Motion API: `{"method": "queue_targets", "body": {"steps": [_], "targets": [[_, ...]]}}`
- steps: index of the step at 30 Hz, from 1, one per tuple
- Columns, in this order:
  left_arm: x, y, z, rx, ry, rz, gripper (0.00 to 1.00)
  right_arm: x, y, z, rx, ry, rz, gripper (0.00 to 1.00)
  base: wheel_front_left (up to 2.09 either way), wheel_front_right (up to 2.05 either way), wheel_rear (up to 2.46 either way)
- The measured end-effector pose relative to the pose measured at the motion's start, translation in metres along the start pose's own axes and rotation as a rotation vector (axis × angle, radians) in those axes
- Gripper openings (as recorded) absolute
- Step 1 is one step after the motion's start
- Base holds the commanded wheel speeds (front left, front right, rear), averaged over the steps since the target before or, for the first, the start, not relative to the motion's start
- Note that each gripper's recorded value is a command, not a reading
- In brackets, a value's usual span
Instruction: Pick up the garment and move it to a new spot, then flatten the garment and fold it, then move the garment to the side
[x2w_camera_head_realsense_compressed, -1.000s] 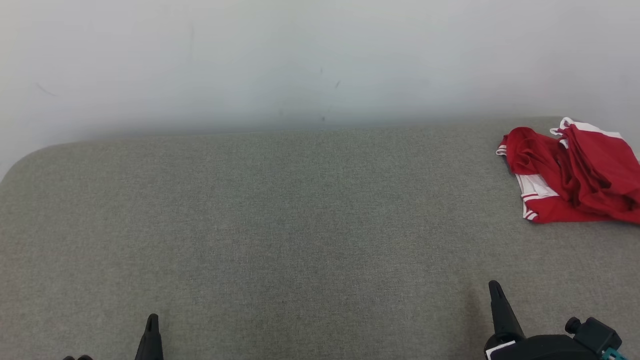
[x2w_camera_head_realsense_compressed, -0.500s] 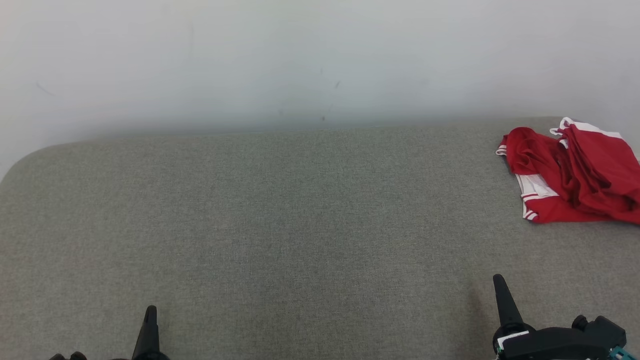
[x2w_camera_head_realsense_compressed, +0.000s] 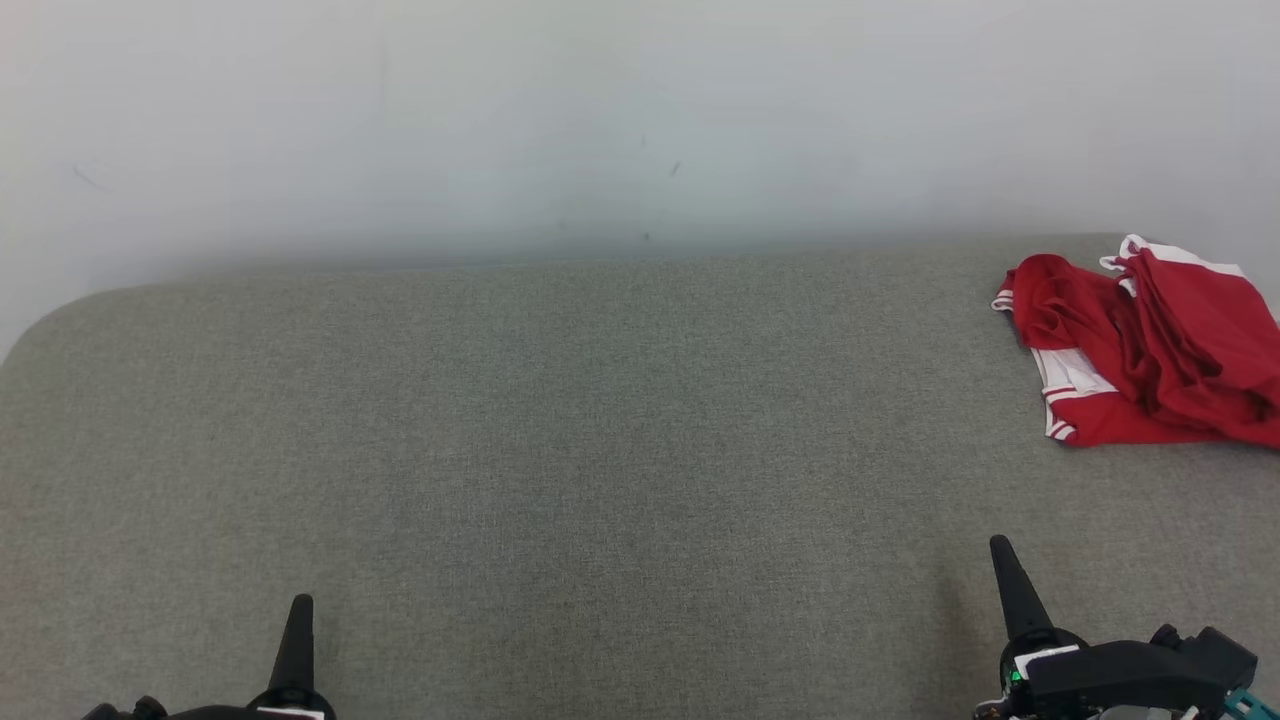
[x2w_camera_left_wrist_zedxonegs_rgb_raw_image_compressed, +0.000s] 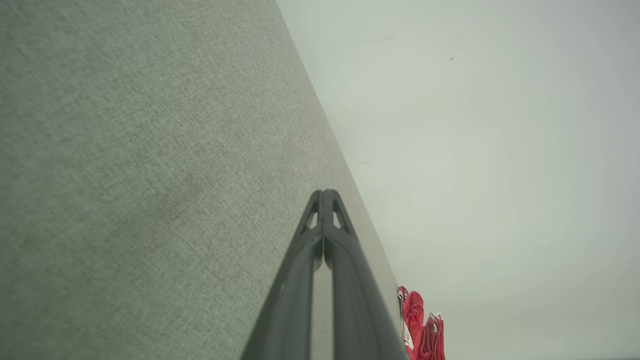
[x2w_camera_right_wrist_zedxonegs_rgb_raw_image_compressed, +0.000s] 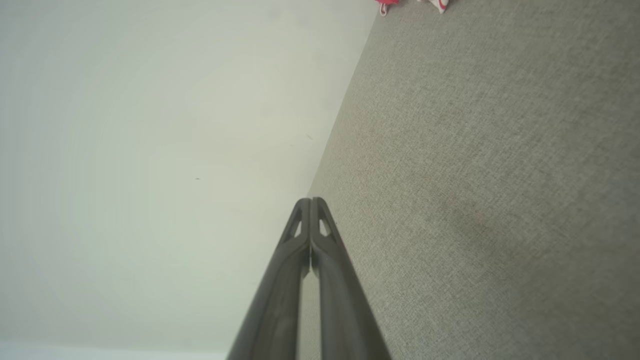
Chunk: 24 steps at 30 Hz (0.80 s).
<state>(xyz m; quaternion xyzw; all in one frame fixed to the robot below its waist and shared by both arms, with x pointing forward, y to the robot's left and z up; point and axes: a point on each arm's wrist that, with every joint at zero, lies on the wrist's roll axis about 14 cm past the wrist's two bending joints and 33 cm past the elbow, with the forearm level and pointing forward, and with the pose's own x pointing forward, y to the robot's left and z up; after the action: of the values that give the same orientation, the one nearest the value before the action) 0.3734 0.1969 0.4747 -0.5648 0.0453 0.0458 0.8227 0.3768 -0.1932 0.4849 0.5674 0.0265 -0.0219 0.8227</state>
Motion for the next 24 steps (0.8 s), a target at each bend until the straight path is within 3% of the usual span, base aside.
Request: {"method": "queue_targets", "body": {"steps": [24], "targets": [[0.007, -0.015, 0.007, -0.202, -0.001, -0.062, 0.0, 0.005, 0.009, 0.007, 0.201, -0.006, 0.027, 0.0, 0.0, 0.0, 0.0]]}}
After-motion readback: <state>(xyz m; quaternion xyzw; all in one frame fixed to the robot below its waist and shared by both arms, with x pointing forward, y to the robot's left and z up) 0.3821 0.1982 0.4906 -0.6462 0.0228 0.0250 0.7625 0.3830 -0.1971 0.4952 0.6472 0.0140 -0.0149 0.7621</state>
